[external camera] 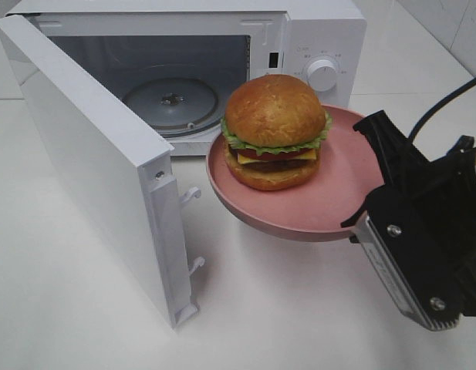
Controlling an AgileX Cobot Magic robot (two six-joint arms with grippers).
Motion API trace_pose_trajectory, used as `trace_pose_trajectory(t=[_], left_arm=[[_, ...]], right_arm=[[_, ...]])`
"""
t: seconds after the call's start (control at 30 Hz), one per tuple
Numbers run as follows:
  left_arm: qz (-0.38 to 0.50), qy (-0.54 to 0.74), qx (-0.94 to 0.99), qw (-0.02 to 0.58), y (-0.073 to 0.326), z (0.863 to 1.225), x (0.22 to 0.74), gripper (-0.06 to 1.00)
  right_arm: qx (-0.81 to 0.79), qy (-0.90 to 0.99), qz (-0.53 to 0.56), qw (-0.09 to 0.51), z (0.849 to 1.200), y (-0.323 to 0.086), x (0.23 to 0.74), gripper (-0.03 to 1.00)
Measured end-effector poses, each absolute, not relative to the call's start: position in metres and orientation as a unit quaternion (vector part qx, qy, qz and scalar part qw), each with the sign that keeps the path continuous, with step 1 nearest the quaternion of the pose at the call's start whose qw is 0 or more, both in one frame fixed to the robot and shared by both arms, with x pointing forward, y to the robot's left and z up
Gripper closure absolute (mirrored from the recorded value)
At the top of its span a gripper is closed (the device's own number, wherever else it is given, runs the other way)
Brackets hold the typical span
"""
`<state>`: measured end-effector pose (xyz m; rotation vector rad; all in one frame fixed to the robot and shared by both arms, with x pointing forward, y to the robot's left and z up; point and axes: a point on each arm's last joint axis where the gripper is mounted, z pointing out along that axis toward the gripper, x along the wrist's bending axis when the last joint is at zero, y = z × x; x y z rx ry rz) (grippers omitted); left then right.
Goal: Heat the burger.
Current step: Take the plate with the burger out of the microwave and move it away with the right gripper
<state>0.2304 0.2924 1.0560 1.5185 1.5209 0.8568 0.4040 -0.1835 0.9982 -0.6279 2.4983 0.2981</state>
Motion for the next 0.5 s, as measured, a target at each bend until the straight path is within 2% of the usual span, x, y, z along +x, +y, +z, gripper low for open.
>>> trace_pose_trajectory(t=[0.5], left_arm=[[0.339,0.602,0.601,0.402,0.292,1.056,0.230,-0.04]], right_arm=[[-0.187,0.936,0.081,0.288,1.014,-0.221,0.363,0.89]])
